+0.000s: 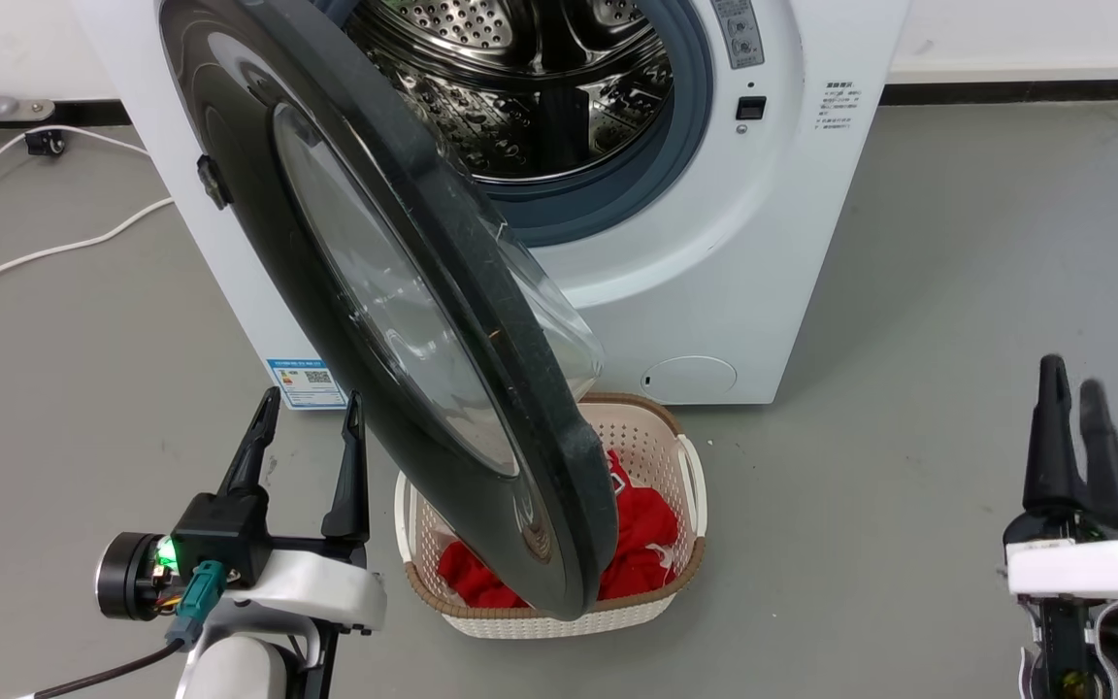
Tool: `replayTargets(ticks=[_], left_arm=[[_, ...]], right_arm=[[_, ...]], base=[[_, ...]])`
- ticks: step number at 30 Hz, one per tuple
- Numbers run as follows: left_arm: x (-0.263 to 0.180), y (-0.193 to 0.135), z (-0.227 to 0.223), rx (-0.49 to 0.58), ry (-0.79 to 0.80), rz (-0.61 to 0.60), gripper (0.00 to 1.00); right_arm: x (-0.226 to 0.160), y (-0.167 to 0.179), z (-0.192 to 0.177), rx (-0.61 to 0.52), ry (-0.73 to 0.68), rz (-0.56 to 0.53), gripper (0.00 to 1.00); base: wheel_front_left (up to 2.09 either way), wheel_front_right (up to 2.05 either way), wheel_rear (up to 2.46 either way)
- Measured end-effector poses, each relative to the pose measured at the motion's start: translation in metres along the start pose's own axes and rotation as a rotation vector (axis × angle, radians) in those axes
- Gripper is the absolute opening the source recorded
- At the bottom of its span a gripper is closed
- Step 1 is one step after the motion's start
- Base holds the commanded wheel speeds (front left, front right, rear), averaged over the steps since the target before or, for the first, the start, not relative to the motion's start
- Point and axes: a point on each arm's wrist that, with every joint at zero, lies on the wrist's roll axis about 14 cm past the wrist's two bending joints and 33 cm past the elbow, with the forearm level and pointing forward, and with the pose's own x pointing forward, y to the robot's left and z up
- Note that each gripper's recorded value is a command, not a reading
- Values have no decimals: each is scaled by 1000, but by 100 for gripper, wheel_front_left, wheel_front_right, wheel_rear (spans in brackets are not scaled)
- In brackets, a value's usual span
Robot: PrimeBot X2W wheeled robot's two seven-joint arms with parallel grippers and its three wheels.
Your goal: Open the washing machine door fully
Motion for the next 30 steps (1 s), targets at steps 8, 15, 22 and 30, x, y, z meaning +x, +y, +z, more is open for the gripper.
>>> replayTargets(ticks=[8, 15, 22, 30], left_arm=[[1, 2, -2, 3, 4, 7, 100], [1, 3, -2, 4, 6, 11, 100], [0, 4, -2, 4, 4, 13, 100], [0, 4, -2, 5, 5, 12, 100]], right_arm=[[4, 56, 35, -431, -127, 198, 100], [-12, 64, 11, -646, -27, 250, 100], [-25, 38, -24, -672, 112, 212, 100], [-27, 18, -39, -664, 165, 171, 100]], base=[[0, 0, 0], [0, 0, 0], [0, 0, 0], [0, 0, 0]])
